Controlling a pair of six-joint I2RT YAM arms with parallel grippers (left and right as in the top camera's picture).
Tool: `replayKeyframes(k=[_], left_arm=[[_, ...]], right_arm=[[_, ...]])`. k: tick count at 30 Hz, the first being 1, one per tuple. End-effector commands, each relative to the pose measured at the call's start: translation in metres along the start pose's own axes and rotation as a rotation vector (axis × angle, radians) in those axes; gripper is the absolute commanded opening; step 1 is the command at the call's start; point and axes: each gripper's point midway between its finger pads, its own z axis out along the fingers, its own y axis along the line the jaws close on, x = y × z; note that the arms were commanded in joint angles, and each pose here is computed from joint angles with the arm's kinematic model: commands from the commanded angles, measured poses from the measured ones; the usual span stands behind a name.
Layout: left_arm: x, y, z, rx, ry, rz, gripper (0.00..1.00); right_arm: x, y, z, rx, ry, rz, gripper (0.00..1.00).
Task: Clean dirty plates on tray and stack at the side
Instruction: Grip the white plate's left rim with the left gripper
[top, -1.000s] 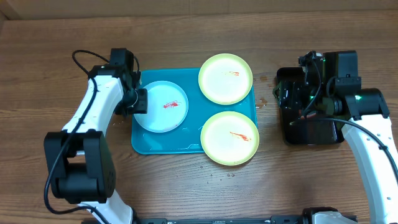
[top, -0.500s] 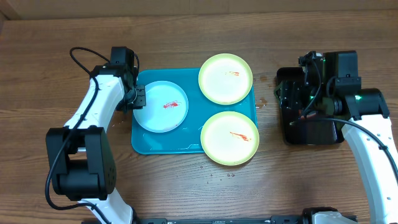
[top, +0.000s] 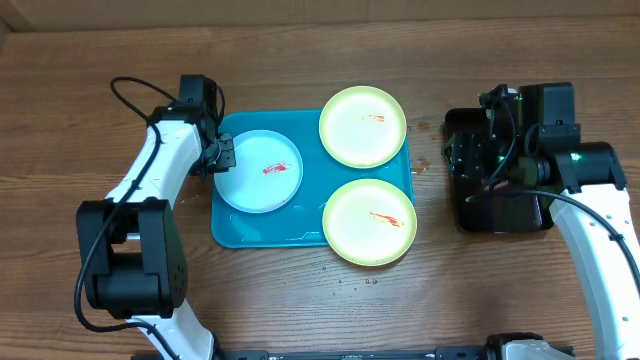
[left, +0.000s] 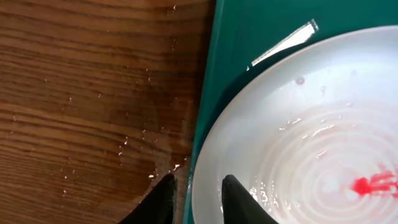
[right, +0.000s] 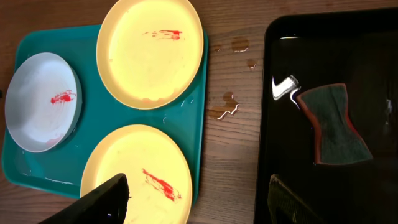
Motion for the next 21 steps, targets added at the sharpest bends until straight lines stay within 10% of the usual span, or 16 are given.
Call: replayKeyframes(k=[1,21], left_arm=[[0.013,0.005,0.012,-0.021,0.034,-0.029,0.25],[0.030,0.006,0.024,-0.022,0.068,-0.024,0.28]], right_arm=[[-0.009,0.005,-0.009,-0.010,-0.034,-0.007,0.73],[-0.004,0.004,-0.009,-0.008,-0.016,-0.002,0.73]])
